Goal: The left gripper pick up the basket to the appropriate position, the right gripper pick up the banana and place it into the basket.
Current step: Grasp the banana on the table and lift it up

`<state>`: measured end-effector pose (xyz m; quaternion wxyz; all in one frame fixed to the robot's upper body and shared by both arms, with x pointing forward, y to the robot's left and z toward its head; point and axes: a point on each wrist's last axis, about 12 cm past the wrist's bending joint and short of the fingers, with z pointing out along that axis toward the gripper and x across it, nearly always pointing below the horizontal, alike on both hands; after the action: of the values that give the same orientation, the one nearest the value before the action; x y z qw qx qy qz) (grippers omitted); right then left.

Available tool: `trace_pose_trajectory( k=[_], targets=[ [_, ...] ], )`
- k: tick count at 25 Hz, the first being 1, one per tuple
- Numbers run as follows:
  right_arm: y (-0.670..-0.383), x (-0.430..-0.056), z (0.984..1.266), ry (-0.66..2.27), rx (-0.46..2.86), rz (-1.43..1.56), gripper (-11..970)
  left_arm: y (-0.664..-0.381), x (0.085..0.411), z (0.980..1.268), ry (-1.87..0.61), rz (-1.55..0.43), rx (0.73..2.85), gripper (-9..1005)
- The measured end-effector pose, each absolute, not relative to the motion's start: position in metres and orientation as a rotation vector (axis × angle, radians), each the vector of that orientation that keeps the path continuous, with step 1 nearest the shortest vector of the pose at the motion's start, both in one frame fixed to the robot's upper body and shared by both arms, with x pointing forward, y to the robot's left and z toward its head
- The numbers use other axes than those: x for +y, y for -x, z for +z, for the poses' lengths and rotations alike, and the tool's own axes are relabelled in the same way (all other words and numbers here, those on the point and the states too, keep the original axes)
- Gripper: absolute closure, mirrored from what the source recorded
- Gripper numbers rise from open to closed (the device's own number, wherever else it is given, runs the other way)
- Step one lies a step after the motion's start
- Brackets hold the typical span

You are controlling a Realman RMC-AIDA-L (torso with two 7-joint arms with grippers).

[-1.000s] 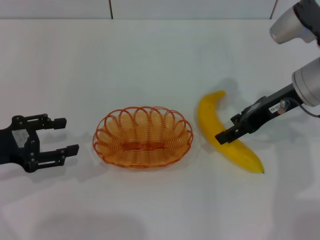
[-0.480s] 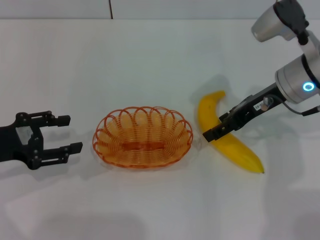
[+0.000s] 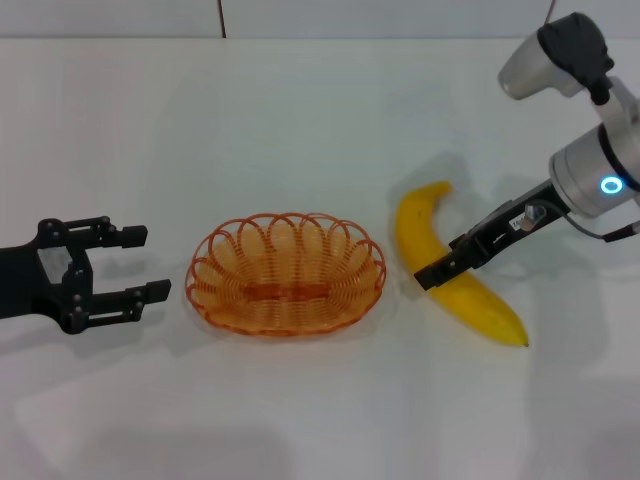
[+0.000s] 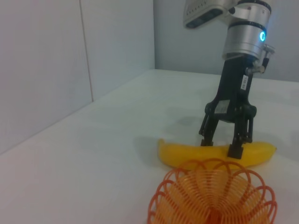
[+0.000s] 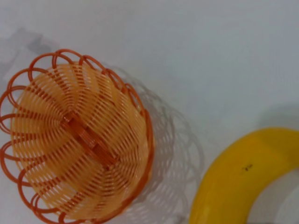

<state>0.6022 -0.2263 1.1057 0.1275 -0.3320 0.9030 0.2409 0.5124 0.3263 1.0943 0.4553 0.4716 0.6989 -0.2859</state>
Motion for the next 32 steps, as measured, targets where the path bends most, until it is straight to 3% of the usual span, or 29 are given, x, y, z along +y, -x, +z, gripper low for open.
trace_pose_trajectory(
  k=[20,31,32],
  targets=[
    [-0.5999,-0.2250,1.0965,0.973,2.645,0.687,111,-0.5130,0.3265,1.0948,-1.161,-0.703,1.723,284],
    [-0.6001,-0.2238,1.0976,0.998,2.640,0.677,269,-0.5127,0.3270,1.0947,-1.163,-0.703,1.724,285],
    [-0.6004,-0.2242,1.0984,0.998,2.638,0.676,325,-0.5123,0.3274,1.0945,-1.161,-0.703,1.726,285]
  ],
)
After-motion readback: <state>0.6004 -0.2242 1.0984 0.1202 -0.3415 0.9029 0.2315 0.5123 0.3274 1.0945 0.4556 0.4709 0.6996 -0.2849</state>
